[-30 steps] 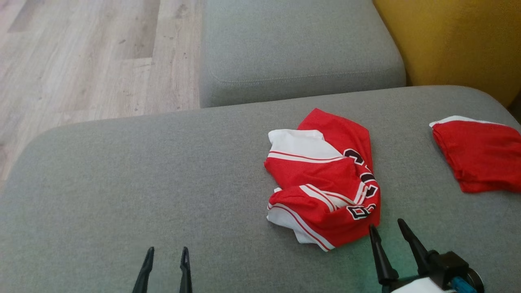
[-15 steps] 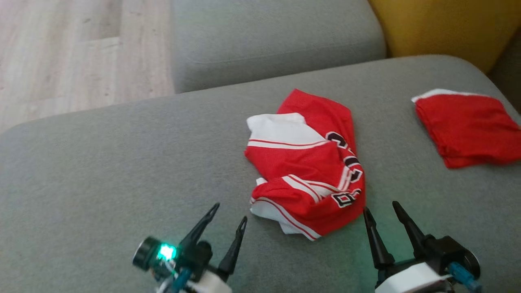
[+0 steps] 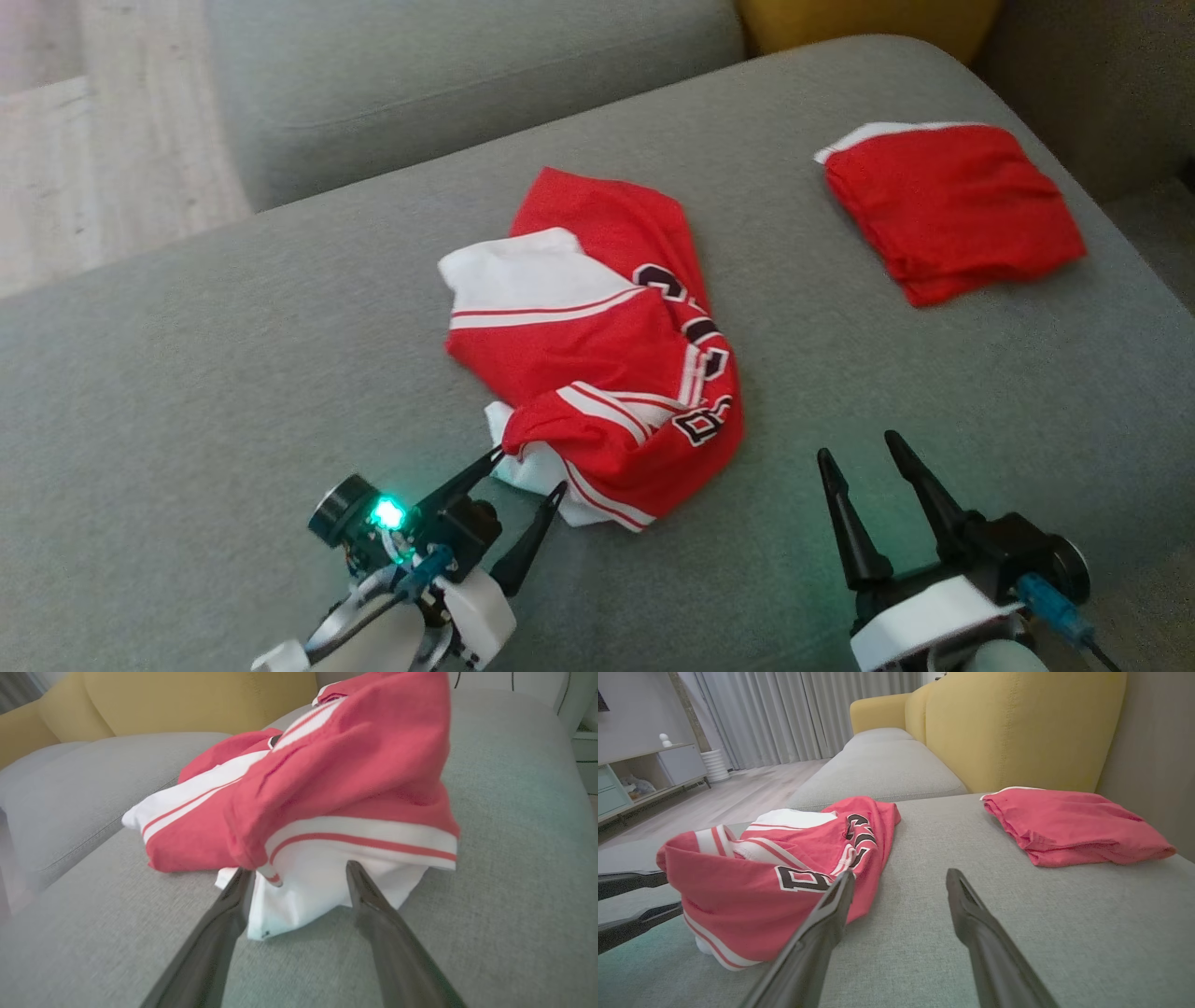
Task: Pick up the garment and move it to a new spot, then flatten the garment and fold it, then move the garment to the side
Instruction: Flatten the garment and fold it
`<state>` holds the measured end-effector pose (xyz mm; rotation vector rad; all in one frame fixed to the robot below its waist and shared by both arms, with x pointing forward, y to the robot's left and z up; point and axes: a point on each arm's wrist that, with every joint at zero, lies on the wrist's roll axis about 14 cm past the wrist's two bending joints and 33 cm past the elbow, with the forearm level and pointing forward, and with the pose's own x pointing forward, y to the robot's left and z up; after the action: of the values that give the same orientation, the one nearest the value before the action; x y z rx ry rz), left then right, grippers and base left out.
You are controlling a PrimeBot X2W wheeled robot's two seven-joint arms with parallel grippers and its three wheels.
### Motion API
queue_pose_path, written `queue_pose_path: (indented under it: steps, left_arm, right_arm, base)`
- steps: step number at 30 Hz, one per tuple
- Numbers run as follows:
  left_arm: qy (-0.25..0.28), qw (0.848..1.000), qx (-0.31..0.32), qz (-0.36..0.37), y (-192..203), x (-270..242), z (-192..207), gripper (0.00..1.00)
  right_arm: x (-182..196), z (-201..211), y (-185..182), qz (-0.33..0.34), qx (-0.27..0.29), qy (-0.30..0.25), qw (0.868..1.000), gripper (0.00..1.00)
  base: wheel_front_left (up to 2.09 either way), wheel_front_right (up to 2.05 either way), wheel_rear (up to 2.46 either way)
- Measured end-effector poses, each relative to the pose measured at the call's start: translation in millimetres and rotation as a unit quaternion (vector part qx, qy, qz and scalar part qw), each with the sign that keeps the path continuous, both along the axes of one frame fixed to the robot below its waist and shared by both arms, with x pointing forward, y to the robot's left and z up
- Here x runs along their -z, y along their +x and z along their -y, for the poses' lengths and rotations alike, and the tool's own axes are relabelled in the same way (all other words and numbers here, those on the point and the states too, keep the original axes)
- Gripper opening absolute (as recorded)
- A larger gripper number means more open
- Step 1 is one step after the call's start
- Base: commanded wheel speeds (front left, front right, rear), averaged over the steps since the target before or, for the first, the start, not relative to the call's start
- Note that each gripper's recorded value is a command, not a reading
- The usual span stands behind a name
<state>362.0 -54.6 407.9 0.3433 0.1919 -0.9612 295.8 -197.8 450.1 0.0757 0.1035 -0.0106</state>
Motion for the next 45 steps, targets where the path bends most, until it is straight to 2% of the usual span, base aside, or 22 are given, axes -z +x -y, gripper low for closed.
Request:
queue_pose_path:
  steps: [8, 9, 10, 13, 14, 18, 22, 26, 27, 31, 33, 34, 35, 37, 39, 41, 45]
  left_arm:
    - [0.012, 0.997, 0.082, -0.002, -12, 3, 31, 1.0]
    - [0.008, 0.995, 0.095, -0.007, -18, 3, 37, 0.47]
    - [-0.005, 0.995, 0.103, -0.014, -22, -1, 44, 0.0]
    - [-0.089, 0.989, 0.104, -0.056, -32, -29, 72, 0.0]
    - [-0.128, 0.982, 0.121, -0.066, -37, -50, 91, 0.0]
    - [-0.219, 0.963, 0.144, -0.054, -22, -121, 124, 0.0]
    - [-0.347, 0.929, 0.125, -0.031, 17, -223, 138, 0.0]
    - [-0.44, 0.893, 0.094, 0.007, 57, -312, 127, 0.0]
    - [-0.44, 0.893, 0.094, 0.007, 57, -312, 127, 0.0]
    - [-0.533, 0.845, 0.017, 0.05, 102, -397, 87, 0.0]
    - [-0.56, 0.825, -0.032, 0.068, 124, -421, 59, 0.0]
    - [-0.566, 0.819, -0.062, 0.069, 135, -422, 46, 0.0]
    - [-0.558, 0.823, -0.088, 0.065, 146, -411, 37, 0.0]
    - [-0.518, 0.843, -0.139, 0.033, 164, -364, 25, 0.0]
    - [-0.456, 0.868, -0.195, -0.019, 173, -286, 9, 0.0]
    - [-0.39, 0.882, -0.252, -0.082, 166, -197, -15, 0.0]
    - [-0.29, 0.876, -0.345, -0.171, 116, -59, -78, 0.0]
  right_arm:
    - [2, 12, -15, -0.006, 0.027, -0.001, 1.0, 1.0]
    - [2, 14, -16, -0.005, 0.03, 0.0, 1.0, 1.0]
    - [1, 15, -17, -0.004, 0.033, 0.0, 0.999, 1.0]
    - [0, 17, -20, -0.002, 0.04, 0.001, 0.999, 1.0]
    - [0, 17, -21, -0.001, 0.043, 0.005, 0.999, 1.0]
    - [0, 16, -22, 0.0, 0.046, 0.01, 0.999, 1.0]
    - [-1, 16, -22, 0.002, 0.05, 0.012, 0.999, 1.0]
    - [-2, 17, -24, 0.006, 0.055, 0.018, 0.998, 1.0]
    - [-2, 17, -24, 0.006, 0.055, 0.018, 0.998, 1.0]
    - [-2, 16, -22, 0.006, 0.056, 0.022, 0.998, 1.0]
    - [-2, 14, -19, 0.006, 0.053, 0.025, 0.998, 1.0]
    - [-2, 13, -18, 0.006, 0.051, 0.027, 0.998, 1.0]
    - [-2, 11, -17, 0.007, 0.048, 0.027, 0.998, 1.0]
    - [-3, 9, -15, 0.01, 0.043, 0.032, 0.999, 1.0]
    - [-5, 6, -12, 0.012, 0.038, 0.036, 0.999, 1.0]
    - [-5, 3, -10, 0.014, 0.032, 0.038, 0.999, 1.0]
    - [-5, -5, -3, 0.013, 0.015, 0.039, 0.999, 1.0]
  base:
    - [0.0, 0.0, 0.0]
    - [0.0, 0.0, 0.0]
    - [0.0, 0.0, 0.0]
    - [0.0, 0.0, 0.0]
    - [0.0, 0.0, 0.0]
    - [0.0, 0.0, 0.0]
    - [0.0, 0.0, 0.0]
    - [0.0, 0.0, 0.0]
    - [0.0, 0.0, 0.0]
    - [0.0, 0.0, 0.0]
    - [0.0, 0.0, 0.0]
    - [0.0, 0.0, 0.0]
    - [0.0, 0.0, 0.0]
    - [0.0, 0.0, 0.0]
    - [0.0, 0.0, 0.0]
    - [0.0, 0.0, 0.0]
    - [0.0, 0.0, 0.0]
